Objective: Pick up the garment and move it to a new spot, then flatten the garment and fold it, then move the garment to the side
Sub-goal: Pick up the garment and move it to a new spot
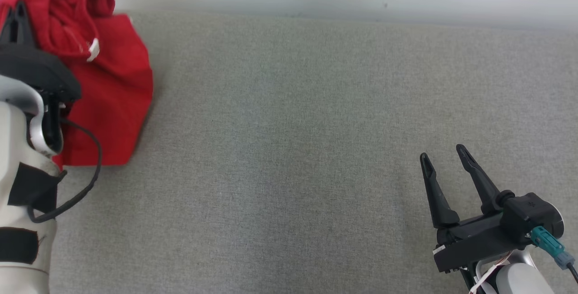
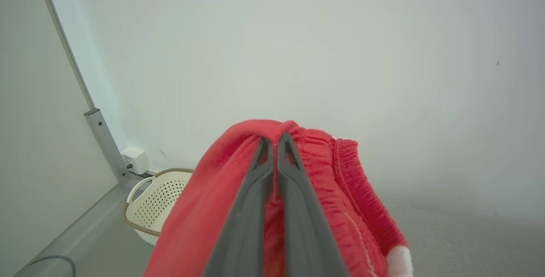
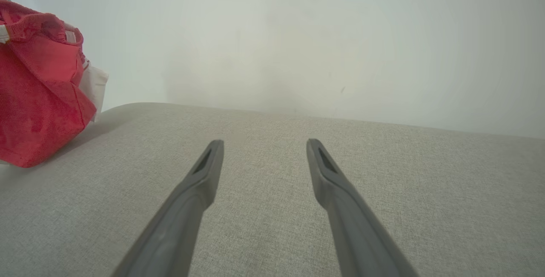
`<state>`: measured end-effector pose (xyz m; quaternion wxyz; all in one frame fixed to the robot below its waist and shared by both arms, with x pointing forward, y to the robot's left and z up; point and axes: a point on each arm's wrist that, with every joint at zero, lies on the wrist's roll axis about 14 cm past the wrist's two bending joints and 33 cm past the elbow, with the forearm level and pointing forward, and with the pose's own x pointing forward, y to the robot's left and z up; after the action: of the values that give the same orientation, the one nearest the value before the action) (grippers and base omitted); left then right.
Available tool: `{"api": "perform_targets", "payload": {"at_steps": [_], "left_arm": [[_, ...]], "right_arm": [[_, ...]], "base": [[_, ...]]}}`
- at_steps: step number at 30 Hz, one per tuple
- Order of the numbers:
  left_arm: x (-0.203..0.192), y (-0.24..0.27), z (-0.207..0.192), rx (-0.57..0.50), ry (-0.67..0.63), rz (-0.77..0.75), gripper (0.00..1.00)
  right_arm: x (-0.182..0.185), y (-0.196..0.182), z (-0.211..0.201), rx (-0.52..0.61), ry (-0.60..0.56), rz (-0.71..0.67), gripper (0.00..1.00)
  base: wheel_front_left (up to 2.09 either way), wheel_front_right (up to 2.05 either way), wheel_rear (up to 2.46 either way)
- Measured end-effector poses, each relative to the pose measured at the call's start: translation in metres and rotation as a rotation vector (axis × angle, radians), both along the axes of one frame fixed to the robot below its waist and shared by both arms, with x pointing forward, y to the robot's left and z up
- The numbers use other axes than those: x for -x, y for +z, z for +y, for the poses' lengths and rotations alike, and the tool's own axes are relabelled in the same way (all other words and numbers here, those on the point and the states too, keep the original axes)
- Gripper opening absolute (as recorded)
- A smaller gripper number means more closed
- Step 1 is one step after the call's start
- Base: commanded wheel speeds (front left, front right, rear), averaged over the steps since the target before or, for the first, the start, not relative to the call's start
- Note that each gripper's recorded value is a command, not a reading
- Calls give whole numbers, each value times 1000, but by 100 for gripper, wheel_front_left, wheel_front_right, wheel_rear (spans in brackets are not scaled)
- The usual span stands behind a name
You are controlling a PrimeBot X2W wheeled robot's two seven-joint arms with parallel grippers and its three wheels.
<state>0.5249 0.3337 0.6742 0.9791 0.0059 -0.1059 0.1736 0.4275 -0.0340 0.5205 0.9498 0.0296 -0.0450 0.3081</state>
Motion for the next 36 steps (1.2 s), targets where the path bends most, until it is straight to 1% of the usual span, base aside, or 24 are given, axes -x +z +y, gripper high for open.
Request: {"api": "perform_targets", "payload": {"at_steps": [4,7,11,14,17,23,29,30,31,36], "left_arm": [[11,41,-21,-54,-46,-123,0],[24,61,-39,-82,-84,-197,0],[39,72,-76,-91,-169,-264,0],[47,69,-109,-89,-246,-282,0],[55,61,-144,-76,-328,-287,0],[67,41,-224,-39,-535,-266,0],[68,22,-297,15,-732,-231,0],[67,18,-306,18,-753,-222,0],[67,18,-306,18,-753,-222,0],[51,-11,-348,45,-842,-144,0]], "right_arm": [[4,11,0,-13,-8,-25,100],[8,16,-3,-19,-23,-36,100],[10,25,-11,-28,-55,-56,100],[12,26,-20,-30,-85,-58,100],[13,29,-28,-34,-112,-63,100],[15,33,-51,-34,-182,-78,100],[16,36,-76,-31,-259,-90,100],[17,36,-81,-29,-272,-90,100],[17,36,-81,-29,-272,-90,100],[23,29,-106,-24,-348,-74,100]], "base": [[0,0,0],[0,0,0],[0,0,0],[0,0,0],[0,0,0],[0,0,0],[0,0,0],[0,0,0],[0,0,0],[0,0,0]]}}
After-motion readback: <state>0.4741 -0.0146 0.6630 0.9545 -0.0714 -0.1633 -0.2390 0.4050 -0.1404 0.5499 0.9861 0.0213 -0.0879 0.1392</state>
